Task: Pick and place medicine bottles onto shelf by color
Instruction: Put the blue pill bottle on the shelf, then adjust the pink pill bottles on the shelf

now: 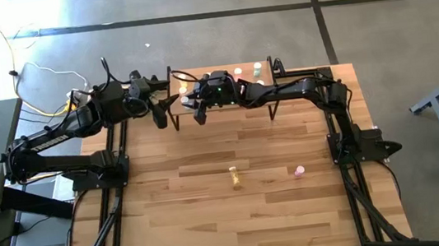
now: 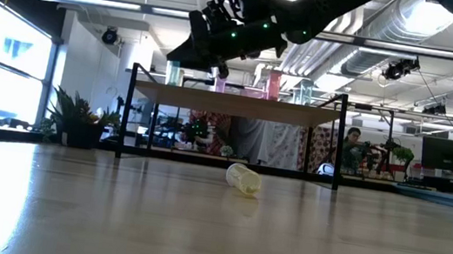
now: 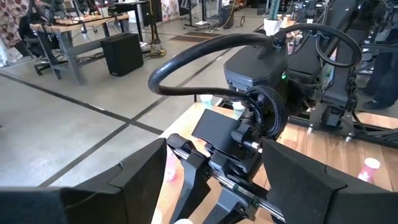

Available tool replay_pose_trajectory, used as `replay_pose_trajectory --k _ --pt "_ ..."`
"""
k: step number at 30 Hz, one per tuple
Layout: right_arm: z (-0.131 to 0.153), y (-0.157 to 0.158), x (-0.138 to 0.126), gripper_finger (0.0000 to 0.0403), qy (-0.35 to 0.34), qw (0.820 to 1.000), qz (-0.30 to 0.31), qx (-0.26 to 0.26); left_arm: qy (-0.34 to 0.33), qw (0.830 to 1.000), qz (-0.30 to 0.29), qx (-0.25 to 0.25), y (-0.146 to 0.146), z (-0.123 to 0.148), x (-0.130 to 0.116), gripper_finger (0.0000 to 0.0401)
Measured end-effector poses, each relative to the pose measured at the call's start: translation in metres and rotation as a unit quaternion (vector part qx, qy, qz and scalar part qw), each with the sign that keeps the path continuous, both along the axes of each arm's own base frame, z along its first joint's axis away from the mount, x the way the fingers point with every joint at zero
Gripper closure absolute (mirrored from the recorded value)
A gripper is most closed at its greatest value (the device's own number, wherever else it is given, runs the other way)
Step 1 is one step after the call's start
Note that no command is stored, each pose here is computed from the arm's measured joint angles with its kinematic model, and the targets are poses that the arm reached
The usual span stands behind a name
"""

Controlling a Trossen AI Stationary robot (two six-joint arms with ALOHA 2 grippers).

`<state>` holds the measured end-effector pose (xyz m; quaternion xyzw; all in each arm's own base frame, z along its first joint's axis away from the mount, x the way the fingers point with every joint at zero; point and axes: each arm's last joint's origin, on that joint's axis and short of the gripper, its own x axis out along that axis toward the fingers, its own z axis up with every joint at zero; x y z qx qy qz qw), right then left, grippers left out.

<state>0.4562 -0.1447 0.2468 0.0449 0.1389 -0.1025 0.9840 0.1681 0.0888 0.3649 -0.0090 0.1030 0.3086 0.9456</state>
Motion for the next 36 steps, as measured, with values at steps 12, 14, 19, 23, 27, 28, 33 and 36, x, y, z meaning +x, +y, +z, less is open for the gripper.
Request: replay_pose_trajectory --k 12,14,19,23,27,28,33,36 --pt "0.0 0.0 0.0 0.0235 0.0 1.0 -0.006 0.011 0.0 1.0 0.0 0.0 0.0 0.0 0.0 0.0146" --pt "0.002 0.0 -0.001 0.0234 -0.001 1.0 -0.006 0.01 0.0 1.0 0.0 0.0 0.0 0.0 0.0 0.0146" --pt "0.01 0.001 -0.004 0.0234 -0.005 1.0 -0.006 0.009 0.0 1.0 0.0 0.0 0.0 0.0 0.0 0.0146" --pt "0.02 0.003 -0.009 0.0233 -0.004 1.0 -0.006 0.009 0.0 1.0 0.0 0.0 0.0 0.0 0.0 0.0146" --pt "0.035 0.005 -0.019 0.0233 0.002 1.0 -0.007 0.011 0.001 1.0 -0.001 -0.001 0.0 0.0 0.0 0.0146" --pt "0.04 0.006 -0.021 0.0233 0.002 1.0 -0.007 0.01 0.001 1.0 -0.001 -0.001 0.0 0.0 0.0 0.0146" --pt "0.066 0.007 -0.037 0.0233 -0.002 1.0 -0.012 -0.006 0.001 1.0 -0.001 -0.001 0.0 0.0 0.0 0.0146" --pt "0.077 0.003 -0.049 0.0233 0.007 0.999 -0.037 -0.012 0.001 1.0 -0.002 -0.001 0.0 0.0 0.0 0.0146"
